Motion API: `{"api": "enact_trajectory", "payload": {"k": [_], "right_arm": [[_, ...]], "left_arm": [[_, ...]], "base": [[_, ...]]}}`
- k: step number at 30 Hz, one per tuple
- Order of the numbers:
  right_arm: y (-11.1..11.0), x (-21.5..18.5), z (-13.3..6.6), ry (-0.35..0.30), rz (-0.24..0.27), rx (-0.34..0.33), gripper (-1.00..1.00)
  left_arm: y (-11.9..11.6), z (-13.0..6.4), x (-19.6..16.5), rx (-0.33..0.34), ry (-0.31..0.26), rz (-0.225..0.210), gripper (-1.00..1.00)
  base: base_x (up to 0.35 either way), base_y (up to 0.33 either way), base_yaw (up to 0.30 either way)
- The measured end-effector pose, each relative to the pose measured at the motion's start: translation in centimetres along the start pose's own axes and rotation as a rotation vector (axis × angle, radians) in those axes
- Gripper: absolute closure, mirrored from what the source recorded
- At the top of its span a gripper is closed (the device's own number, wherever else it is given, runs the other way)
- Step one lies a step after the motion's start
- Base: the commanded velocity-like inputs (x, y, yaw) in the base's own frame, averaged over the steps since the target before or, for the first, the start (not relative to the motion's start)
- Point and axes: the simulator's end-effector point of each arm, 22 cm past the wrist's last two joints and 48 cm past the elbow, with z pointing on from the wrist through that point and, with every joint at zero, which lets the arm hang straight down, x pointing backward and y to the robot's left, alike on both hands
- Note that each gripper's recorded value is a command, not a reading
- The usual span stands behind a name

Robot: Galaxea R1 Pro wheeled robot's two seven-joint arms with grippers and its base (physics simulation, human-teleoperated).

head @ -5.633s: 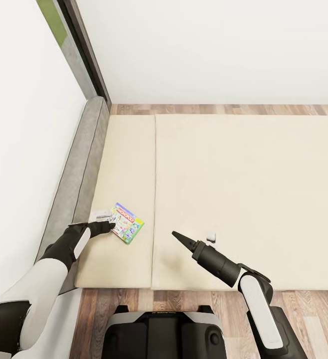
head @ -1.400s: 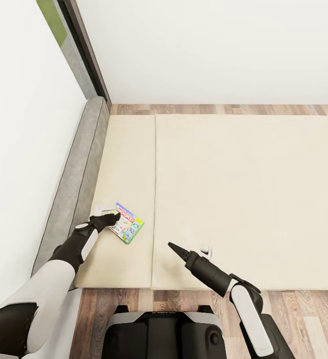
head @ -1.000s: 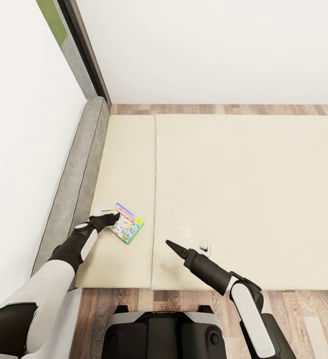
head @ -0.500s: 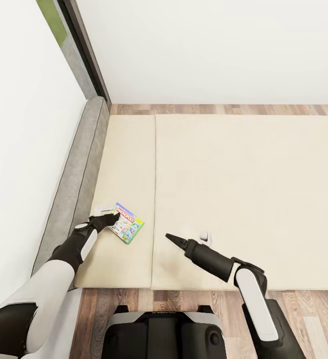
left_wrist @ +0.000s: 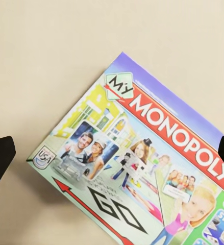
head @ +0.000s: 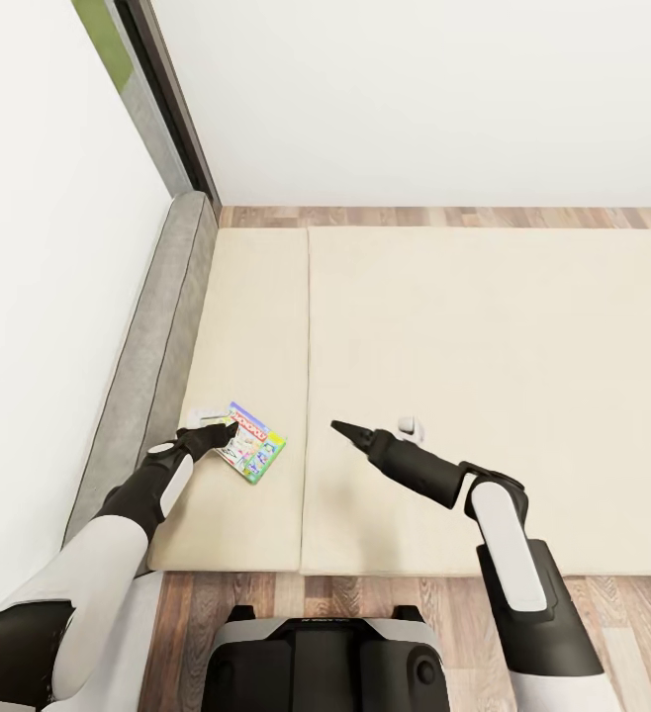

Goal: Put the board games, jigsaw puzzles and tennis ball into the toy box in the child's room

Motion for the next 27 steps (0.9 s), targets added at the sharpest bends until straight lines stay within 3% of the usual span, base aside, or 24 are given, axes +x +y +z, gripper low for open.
{"api": "enact_trajectory", "payload": {"k": [13, 27], "right_arm": [[-0.5, -2.2, 0.5, -0.028, -0.022, 0.071, -1.00], [2.0, -4.8, 1.5, -0.056, -0.066, 0.041, -1.00]], "left_arm": [[0.0, 0.0, 0.0, 0.001, 0.000, 0.000, -1.00], [0.0, 0.0, 0.0, 0.001, -0.001, -0.003, -1.00]], "base": [[0.000, 0.000, 0.000], [0.000, 0.000, 0.000]]}}
